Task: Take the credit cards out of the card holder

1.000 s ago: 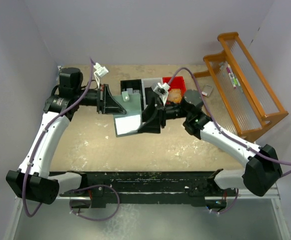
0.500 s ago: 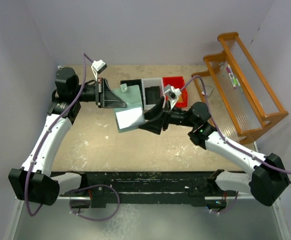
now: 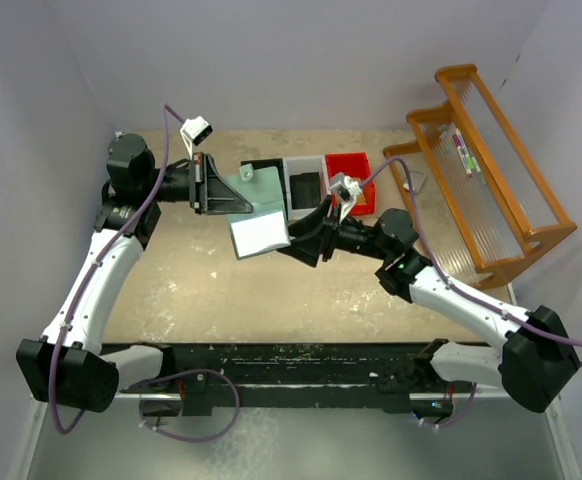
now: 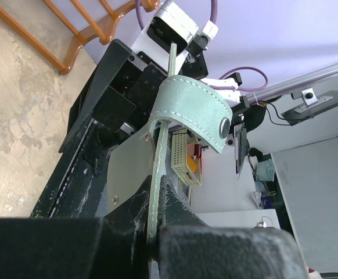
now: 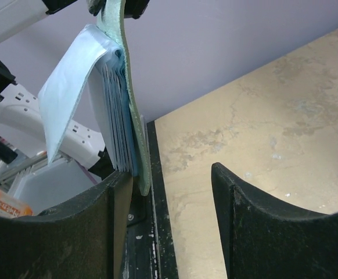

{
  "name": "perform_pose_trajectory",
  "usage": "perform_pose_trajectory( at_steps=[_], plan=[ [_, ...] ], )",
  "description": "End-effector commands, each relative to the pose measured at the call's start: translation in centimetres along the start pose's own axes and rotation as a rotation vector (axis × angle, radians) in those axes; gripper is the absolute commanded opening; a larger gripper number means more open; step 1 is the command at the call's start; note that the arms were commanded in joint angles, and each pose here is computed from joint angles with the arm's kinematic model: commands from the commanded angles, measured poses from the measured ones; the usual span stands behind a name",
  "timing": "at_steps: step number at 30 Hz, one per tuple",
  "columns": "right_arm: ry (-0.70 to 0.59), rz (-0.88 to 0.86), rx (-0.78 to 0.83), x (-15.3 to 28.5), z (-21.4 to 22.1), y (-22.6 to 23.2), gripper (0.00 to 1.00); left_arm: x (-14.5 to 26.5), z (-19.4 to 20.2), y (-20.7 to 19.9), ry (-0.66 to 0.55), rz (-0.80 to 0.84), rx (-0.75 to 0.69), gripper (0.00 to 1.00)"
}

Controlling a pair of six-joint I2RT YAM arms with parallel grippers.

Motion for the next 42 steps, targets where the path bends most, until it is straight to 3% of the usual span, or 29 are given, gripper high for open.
perform_pose_trajectory(
  at_steps=[1, 6, 12, 19, 30, 42],
  plan=[
    [-0.086, -0.042, 0.079, -0.3, -2.8, 1.8, 0.59, 0.4, 0.0, -1.6, -0.003, 0.013, -0.052, 0.0],
    [-0.088, -0.082, 0.029, -1.0, -3.4, 2.4, 0.6, 0.4, 0.3, -1.4, 0.003, 0.009, -0.056, 0.0],
    [0.007, -0.184, -0.006, -1.0, -2.2, 3.1, 0.65, 0.4, 0.4, -1.6, 0.007, 0.011, -0.067, 0.0],
    [-0.058, -0.182, -0.052, -1.3, -3.5, 3.8, 0.7, 0.5, 0.5, -1.9, 0.009, 0.01, -0.082, 0.0],
    [-0.07, 0.04, -0.238, -2.4, -3.5, 0.7, 0.7, 0.6, 0.5, -2.5, 0.013, 0.009, -0.112, 0.0],
    [-0.059, -0.18, -0.224, -2.2, -4.2, 3.8, 0.68, 0.7, 0.5, -2.5, 0.012, 0.005, -0.119, 0.0]
  ],
)
Point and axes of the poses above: each gripper's point midway between its finger pads, its own x axis back along the fingers, its own y axis along the line the jaws close on, z = x × y, the point moved 6 cm from there along x, back along the fingers, and after that the axes turned 9 degrees about -x, right-handed, at the moved point
